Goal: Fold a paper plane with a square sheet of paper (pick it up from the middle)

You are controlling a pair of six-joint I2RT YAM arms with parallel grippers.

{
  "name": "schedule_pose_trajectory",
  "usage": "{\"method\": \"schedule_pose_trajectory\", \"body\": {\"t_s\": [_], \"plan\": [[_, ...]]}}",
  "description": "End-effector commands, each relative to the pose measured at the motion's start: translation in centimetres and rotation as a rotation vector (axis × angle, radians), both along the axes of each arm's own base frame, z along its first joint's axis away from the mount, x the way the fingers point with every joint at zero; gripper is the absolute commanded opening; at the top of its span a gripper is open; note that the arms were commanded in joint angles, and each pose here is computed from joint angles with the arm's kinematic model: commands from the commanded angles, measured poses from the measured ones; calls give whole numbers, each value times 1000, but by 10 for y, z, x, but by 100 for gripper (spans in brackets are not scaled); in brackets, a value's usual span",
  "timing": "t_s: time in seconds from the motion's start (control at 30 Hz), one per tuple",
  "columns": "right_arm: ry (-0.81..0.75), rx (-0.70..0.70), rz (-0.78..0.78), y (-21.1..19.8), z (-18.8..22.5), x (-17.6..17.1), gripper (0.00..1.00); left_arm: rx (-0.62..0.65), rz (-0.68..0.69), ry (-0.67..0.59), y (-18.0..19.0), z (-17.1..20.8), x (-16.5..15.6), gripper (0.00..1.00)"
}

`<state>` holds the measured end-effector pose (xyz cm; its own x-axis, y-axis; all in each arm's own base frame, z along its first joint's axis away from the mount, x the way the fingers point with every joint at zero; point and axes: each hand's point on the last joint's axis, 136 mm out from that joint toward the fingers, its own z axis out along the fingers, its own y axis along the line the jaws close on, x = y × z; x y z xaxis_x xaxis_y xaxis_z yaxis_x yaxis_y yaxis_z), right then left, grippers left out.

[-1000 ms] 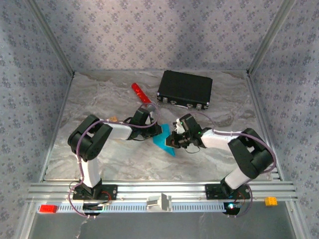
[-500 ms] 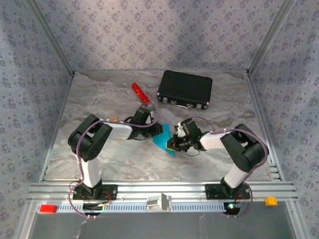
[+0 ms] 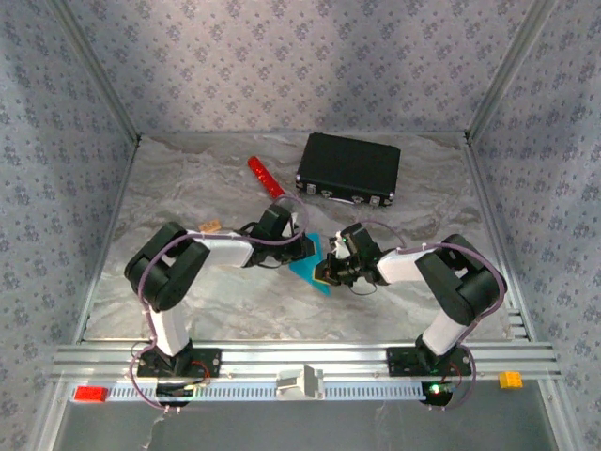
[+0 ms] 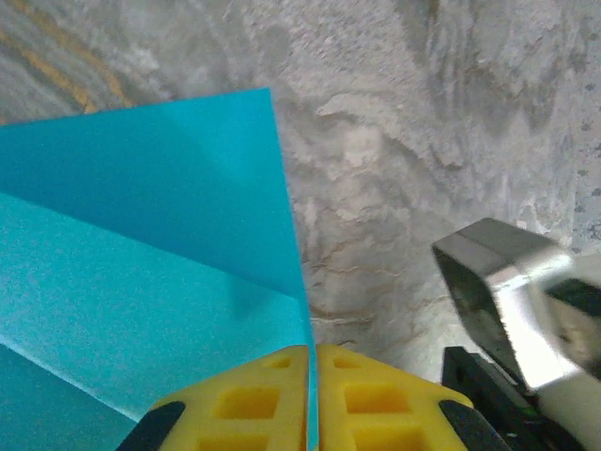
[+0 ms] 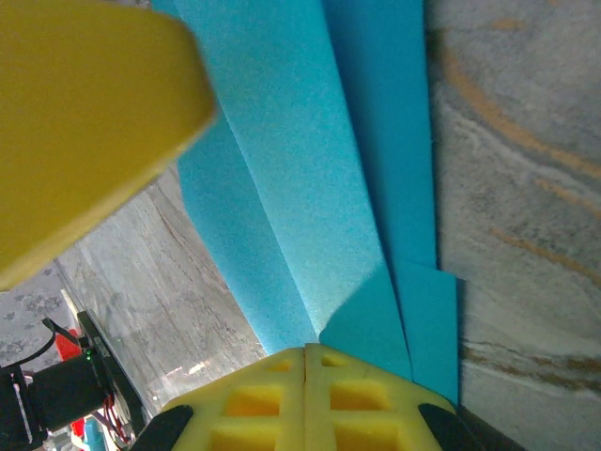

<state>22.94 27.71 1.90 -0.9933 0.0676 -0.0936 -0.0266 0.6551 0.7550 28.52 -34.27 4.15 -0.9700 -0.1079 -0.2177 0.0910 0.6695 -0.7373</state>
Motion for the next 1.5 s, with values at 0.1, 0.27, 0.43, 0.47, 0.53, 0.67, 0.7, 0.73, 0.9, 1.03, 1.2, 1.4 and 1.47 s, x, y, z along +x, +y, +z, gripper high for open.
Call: {"method": "schedule_pose_trajectory", "body": {"t_s": [0.1, 0.27, 0.43, 0.47, 0.53, 0.67, 0.7, 0.73, 0.9, 1.03, 1.2, 1.4, 1.47], "plan": [[107, -130, -43, -28, -33, -19, 0, 38, 20, 57, 9, -35, -6, 10], [113, -140, -44, -31, -36, -22, 0, 59, 63, 51, 19, -41, 8, 9], [115, -149, -40, -34, -38, -24, 0, 64, 91, 40, 29, -36, 26, 9], [116, -151, -39, -34, -38, -25, 0, 66, 92, 36, 30, -34, 29, 9], [116, -150, -39, -34, -38, -24, 0, 72, 93, 29, 34, -32, 35, 9], [116, -151, -34, -35, -38, -25, 0, 70, 109, 20, 43, -30, 47, 9], [117, -152, -33, -35, -39, -25, 0, 69, 110, 22, 45, -31, 49, 9], [117, -154, -31, -36, -39, -26, 0, 73, 113, 25, 48, -31, 53, 9], [119, -149, -26, -35, -38, -27, 0, 72, 141, 29, 59, -31, 68, 10], [121, -143, -15, -34, -38, -28, 0, 86, 140, 27, 62, -28, 73, 10], [118, -138, -6, -33, -36, -28, 0, 103, 163, 12, 65, -20, 79, 8], [113, -131, -4, -31, -34, -25, 0, 67, 150, -43, 57, 9, 78, 10], [113, -133, -7, -31, -34, -25, 0, 62, 138, -63, 52, 20, 73, 11]]}}
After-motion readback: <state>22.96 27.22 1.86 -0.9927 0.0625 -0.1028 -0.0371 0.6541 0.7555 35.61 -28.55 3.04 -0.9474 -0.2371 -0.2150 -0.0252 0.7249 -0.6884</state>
